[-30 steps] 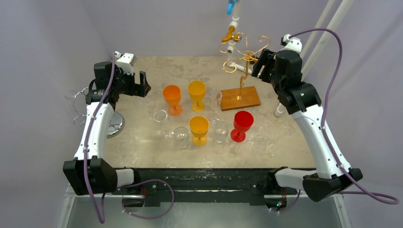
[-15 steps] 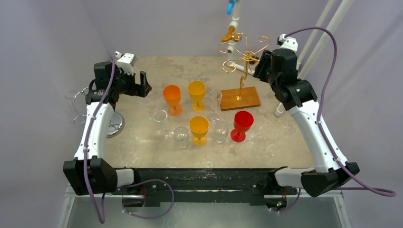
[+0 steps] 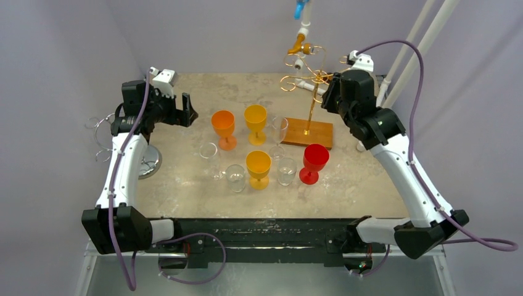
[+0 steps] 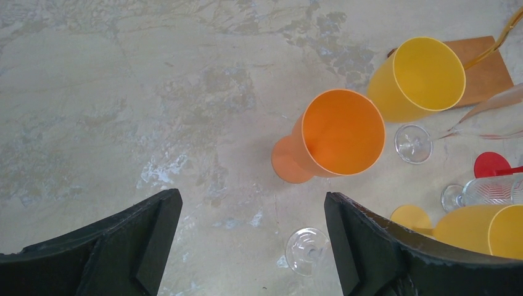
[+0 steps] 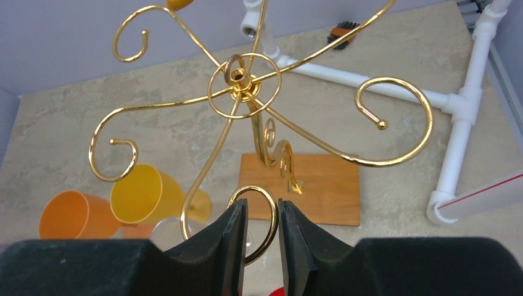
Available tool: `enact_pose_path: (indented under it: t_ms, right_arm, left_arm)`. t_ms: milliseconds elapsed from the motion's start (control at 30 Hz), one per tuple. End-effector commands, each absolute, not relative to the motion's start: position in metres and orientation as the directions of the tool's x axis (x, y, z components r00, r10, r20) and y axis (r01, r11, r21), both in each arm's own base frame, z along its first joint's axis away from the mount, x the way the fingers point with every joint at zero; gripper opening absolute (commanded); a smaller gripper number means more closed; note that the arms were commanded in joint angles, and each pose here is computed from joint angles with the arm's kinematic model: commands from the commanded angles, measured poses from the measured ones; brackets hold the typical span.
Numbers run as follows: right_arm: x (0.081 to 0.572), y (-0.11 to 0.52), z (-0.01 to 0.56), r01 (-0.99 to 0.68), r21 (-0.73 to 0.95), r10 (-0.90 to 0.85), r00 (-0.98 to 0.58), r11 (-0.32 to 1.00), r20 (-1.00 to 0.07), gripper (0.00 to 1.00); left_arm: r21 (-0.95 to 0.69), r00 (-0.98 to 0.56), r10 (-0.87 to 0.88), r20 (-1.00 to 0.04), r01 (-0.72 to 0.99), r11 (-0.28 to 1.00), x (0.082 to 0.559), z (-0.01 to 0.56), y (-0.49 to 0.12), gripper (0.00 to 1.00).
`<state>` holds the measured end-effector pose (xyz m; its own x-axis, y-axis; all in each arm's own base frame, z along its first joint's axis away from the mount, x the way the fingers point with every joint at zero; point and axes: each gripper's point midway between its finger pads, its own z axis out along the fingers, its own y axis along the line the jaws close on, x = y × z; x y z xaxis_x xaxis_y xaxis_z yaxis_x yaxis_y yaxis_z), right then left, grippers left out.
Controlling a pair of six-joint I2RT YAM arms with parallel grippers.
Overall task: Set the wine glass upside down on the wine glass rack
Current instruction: Adjust the wine rack at the center of the board, then pick up the wine glass at the center of the board.
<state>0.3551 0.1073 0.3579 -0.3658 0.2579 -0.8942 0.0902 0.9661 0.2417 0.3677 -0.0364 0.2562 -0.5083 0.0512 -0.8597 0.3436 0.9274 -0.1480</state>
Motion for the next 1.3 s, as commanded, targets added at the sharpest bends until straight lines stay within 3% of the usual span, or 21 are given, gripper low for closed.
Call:
enact_pose_path:
  t_ms: [0,433,633,900,1133,1267]
  right_arm:
    - [0.340,0.128,0.361,0.066,0.273,0.279,-0.344,0.960,-0.897,0.32]
    - [0.316,0.105,0.386,0.117,0.268,0.290,-0.265,0.956,-0.919,0.59]
    - [0.291,0.119,0.388,0.044,0.283,0.284,-0.278,0.958,-0.918,0.61]
    - [0.240,0.216,0.342,-0.144,0.135,0.074,-0.364,0.980,-0.928,0.64]
    - [0.244,0.287,0.317,-0.302,-0.026,-0.150,-0.395,0.953,-0.906,0.64]
    - [0.261,0.302,0.312,-0.312,-0.097,-0.220,-0.387,0.945,-0.896,0.64]
  left_arm:
    - [-0.146,-0.475,0.040,-0.879,0.348,0.926,0.364,0.275,-0.037,0.93]
    - [-0.162,-0.482,0.039,-0.875,0.370,0.915,0.358,0.275,-0.042,0.93]
    - [-0.182,-0.487,0.032,-0.873,0.385,0.905,0.355,0.275,-0.047,0.93]
    - [-0.180,-0.496,0.041,-0.867,0.388,0.904,0.353,0.273,-0.047,0.93]
    - [-0.171,-0.497,0.053,-0.866,0.394,0.903,0.349,0.276,-0.047,0.93]
    - [-0.169,-0.496,0.056,-0.866,0.396,0.903,0.346,0.276,-0.047,0.93]
